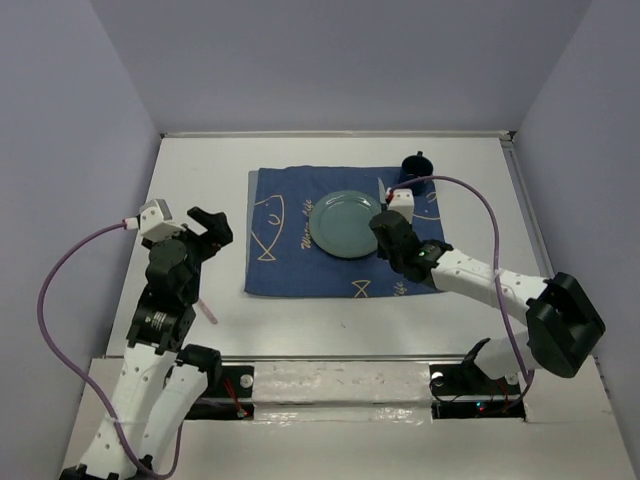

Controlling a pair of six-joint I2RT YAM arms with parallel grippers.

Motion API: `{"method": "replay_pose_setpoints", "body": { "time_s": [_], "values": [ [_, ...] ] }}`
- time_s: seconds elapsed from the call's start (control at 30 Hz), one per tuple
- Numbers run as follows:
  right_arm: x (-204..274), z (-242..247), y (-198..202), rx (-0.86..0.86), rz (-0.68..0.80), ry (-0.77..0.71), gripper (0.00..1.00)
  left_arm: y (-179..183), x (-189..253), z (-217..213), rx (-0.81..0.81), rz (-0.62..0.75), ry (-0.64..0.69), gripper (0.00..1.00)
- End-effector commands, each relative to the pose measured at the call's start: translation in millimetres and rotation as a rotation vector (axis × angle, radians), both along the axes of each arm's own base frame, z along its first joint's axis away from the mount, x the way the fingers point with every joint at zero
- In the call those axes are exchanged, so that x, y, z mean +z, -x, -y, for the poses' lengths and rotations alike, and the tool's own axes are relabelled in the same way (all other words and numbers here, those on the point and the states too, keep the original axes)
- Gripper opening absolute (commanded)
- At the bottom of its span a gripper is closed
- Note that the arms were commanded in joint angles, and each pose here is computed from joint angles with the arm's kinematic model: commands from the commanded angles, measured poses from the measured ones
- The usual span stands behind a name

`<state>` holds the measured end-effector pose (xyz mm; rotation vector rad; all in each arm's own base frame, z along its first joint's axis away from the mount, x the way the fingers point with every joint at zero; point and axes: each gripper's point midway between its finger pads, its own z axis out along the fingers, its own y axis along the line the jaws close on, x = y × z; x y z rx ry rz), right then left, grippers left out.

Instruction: Set the dinner table for one person

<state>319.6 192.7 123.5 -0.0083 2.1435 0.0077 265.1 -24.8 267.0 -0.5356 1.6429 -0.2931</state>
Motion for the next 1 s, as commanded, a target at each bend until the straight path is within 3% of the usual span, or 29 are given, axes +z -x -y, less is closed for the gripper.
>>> {"method": "replay_pose_setpoints", "body": {
  "time_s": [0.0,0.53,0.97],
  "values": [
    [18,11,-25,0.068,0.067,-0.080,0.00,-8,-3,14,-0.054,-0.041,0.041,0.99],
    [-34,51,-58,0.075,-0.055,-0.107,0.00,-16,-67,-3,0.000,-0.265,0.017,0.99],
    [-68,58,-62,0.006,-0.165,-0.125,0.00,-22,-113,-23,-0.018,-0.435,0.113,0.99]
  ]
}}
